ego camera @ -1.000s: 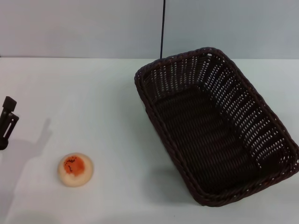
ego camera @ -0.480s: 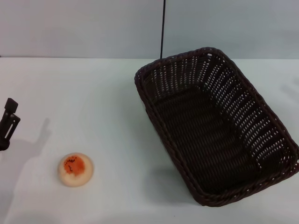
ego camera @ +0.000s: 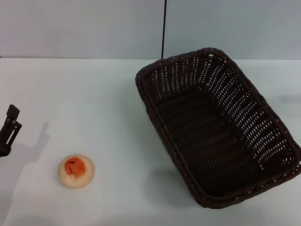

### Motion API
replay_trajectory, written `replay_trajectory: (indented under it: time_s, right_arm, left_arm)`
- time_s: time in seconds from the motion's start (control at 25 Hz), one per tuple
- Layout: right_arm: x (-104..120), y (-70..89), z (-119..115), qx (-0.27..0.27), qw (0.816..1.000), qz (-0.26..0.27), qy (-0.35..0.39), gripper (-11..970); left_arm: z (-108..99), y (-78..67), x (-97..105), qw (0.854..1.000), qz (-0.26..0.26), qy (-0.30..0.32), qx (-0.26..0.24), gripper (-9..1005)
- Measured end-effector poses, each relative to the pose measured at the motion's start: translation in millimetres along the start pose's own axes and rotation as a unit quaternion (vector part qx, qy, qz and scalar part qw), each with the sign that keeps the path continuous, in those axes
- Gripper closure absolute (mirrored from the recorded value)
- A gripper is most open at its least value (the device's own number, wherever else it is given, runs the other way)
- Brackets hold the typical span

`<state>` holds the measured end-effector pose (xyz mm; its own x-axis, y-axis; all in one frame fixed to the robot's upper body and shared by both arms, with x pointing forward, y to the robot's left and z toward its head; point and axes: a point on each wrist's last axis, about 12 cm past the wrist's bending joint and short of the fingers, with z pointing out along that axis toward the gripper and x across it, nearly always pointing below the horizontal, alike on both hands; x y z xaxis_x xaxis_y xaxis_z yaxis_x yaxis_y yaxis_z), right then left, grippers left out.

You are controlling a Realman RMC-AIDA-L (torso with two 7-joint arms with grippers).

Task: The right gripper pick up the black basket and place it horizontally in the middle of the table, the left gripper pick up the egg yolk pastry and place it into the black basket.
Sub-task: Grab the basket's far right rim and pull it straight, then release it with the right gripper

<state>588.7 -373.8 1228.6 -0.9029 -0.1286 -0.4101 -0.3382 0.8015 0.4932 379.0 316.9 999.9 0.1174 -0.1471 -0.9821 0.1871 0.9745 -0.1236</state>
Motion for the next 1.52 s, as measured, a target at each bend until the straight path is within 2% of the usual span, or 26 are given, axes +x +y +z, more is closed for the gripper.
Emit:
replay_trajectory:
  time_s: [0.08,0.12,0.2,0.24,0.36,0.4,0.44,0.52,0.6,0.8,1.0,1.4,1.52]
  right_arm:
    - [-9.7,9.8,12.4,0.009,0.999,-0.011,0.04,302]
    - [-9.7,9.8,12.4,0.009,0.999,-0.011,0.04,304]
    - [-19.3,22.3,35.5,0.026,0.996,-0.027,0.084,306]
    - [-19.3,22.3,35.5,0.026,0.996,-0.027,0.084,308]
    - [-25.0,31.3,59.9,0.043,0.993,-0.042,0.099,312]
    - [-27.1,37.7,77.2,0.055,0.991,-0.051,0.107,313]
    - [-27.1,37.7,77.2,0.055,0.991,-0.051,0.107,314]
    - [-28.3,46.7,95.2,0.059,0.991,-0.062,0.108,317]
    - [-28.3,52.2,103.6,0.054,0.991,-0.067,0.107,320]
    - [-25.9,56.6,126.2,0.043,0.991,-0.063,0.111,326]
    - [-21.3,54.7,145.0,0.053,0.989,-0.065,0.122,333]
    - [-22.1,57.4,151.5,0.063,0.988,-0.078,0.118,346]
    - [-22.7,57.3,152.7,0.065,0.988,-0.079,0.114,432]
  left_arm:
    - [-0.1,-0.1,0.0,1.0,0.0,0.0,0.0,168]
    - [-0.3,-0.1,0.0,1.0,0.0,0.0,0.0,168]
    - [-0.4,-0.2,0.0,1.0,0.0,0.0,0.0,169]
    - [-0.3,-0.1,-0.1,1.0,0.0,0.0,0.0,169]
    - [0.0,-0.3,-0.3,1.0,0.0,-0.001,0.001,169]
    - [0.2,-0.5,-0.5,1.0,0.0,-0.002,0.002,169]
    - [0.2,-0.5,-0.5,1.0,0.0,-0.002,0.002,169]
    - [0.1,-0.4,-0.7,1.0,-0.001,-0.003,0.002,169]
    - [-1.0,0.2,-0.9,1.0,-0.001,-0.003,0.001,169]
    - [-2.3,0.9,-1.0,1.0,0.0,-0.003,-0.002,169]
    - [-3.5,3.5,-1.1,1.0,0.004,0.0,-0.005,169]
    - [-4.0,6.3,-1.9,1.0,0.006,-0.001,-0.009,169]
    - [-4.1,6.7,-2.1,1.0,0.007,-0.001,-0.009,170]
